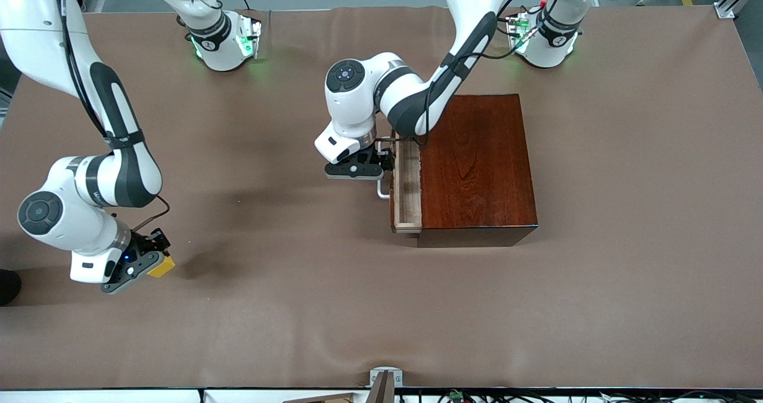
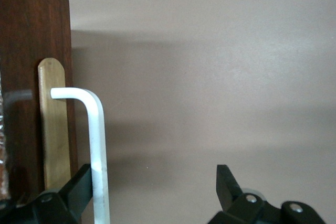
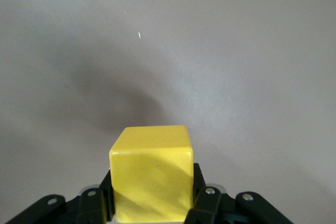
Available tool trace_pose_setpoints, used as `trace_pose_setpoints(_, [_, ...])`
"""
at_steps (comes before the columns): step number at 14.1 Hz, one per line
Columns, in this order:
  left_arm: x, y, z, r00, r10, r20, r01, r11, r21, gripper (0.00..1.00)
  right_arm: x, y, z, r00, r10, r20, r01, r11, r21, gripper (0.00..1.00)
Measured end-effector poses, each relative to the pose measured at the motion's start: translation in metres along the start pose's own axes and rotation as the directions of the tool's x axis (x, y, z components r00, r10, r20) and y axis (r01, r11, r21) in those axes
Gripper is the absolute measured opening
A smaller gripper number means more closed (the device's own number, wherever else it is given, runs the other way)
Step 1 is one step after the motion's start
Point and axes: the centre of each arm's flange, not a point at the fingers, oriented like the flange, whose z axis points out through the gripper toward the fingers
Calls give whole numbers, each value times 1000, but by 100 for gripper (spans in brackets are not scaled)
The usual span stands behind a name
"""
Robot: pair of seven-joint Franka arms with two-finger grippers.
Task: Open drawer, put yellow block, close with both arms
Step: 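Pull the drawer open with the left gripper while the right gripper lifts the cube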
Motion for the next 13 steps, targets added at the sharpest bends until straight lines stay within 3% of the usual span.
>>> trace_pose_setpoints(3, [-6,5,-1,1000,9,6,-8,1000,-7,100,10,1,-25,997,-74,-25,74,997,-20,56])
trace_pose_setpoints(13, [-9,8,-1,1000,11,13,-10,1000,-14,100,4,0,-39,996,-86,5,86,996,7,56])
